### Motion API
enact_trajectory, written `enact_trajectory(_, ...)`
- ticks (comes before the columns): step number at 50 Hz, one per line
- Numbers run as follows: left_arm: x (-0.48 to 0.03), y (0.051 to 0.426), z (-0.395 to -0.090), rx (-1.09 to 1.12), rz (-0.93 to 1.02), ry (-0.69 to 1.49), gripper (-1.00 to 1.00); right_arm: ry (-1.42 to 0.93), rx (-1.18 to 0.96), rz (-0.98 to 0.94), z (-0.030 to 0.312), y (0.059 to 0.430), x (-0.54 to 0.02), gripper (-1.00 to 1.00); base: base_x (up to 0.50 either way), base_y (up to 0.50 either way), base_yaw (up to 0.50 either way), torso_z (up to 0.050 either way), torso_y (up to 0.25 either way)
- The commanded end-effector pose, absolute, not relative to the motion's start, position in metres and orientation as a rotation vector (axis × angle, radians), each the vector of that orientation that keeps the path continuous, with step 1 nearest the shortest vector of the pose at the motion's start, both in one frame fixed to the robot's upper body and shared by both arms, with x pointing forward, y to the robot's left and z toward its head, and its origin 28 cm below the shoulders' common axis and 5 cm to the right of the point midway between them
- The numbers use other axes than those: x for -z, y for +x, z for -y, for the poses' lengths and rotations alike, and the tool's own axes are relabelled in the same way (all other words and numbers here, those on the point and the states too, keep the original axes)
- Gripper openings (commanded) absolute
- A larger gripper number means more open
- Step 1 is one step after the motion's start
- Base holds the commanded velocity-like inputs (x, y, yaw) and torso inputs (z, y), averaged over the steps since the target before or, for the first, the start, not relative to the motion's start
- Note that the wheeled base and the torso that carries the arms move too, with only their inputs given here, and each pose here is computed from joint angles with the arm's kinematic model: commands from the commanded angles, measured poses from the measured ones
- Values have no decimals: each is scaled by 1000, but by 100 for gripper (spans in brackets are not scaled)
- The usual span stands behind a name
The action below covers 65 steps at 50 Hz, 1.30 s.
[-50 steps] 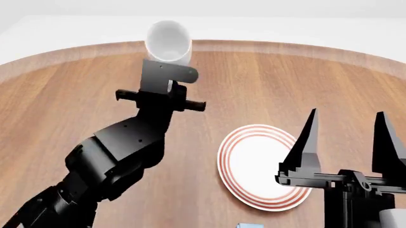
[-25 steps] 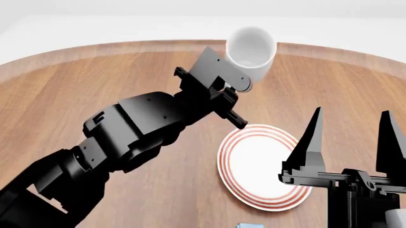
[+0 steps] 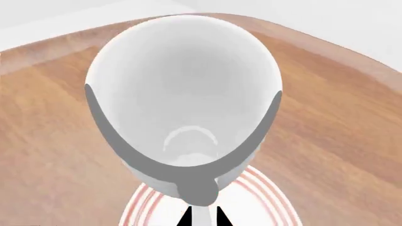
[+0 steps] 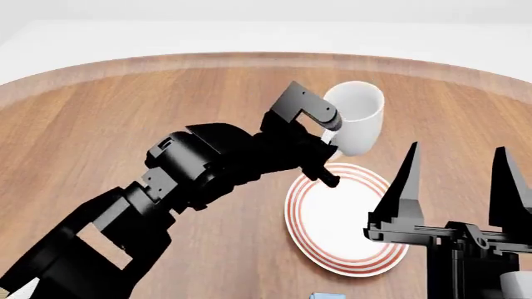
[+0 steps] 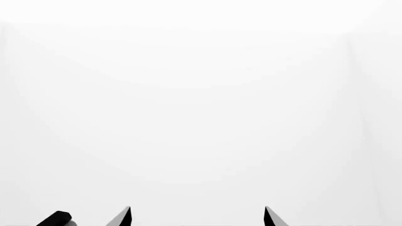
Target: Pick up the white mug and put it on the plate, and put the chocolate pudding to the right of the plate.
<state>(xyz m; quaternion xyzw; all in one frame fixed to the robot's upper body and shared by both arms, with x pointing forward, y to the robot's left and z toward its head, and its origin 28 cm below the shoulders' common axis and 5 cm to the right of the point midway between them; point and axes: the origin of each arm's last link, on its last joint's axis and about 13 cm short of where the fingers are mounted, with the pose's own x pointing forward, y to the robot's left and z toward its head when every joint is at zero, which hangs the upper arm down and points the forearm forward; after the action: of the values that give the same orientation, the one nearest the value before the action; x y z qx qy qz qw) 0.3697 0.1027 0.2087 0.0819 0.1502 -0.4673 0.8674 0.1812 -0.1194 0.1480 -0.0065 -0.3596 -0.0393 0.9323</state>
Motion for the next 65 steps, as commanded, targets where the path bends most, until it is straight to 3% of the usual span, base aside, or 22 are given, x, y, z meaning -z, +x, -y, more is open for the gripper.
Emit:
enact_trajectory(1, -190, 369, -90, 1059, -394, 105, -100, -11, 79, 731, 119, 182, -146, 100, 0, 0, 0, 0, 0)
enact_trajectory(29, -143, 368, -82, 1049, -492, 65, -100, -9, 73, 723, 119, 181, -144, 100, 0, 0, 0, 0, 1)
enact_trajectory(65, -134, 361, -82, 980, -592, 35, -100, -1, 72, 717, 119, 182, -143, 100, 0, 0, 0, 0, 0)
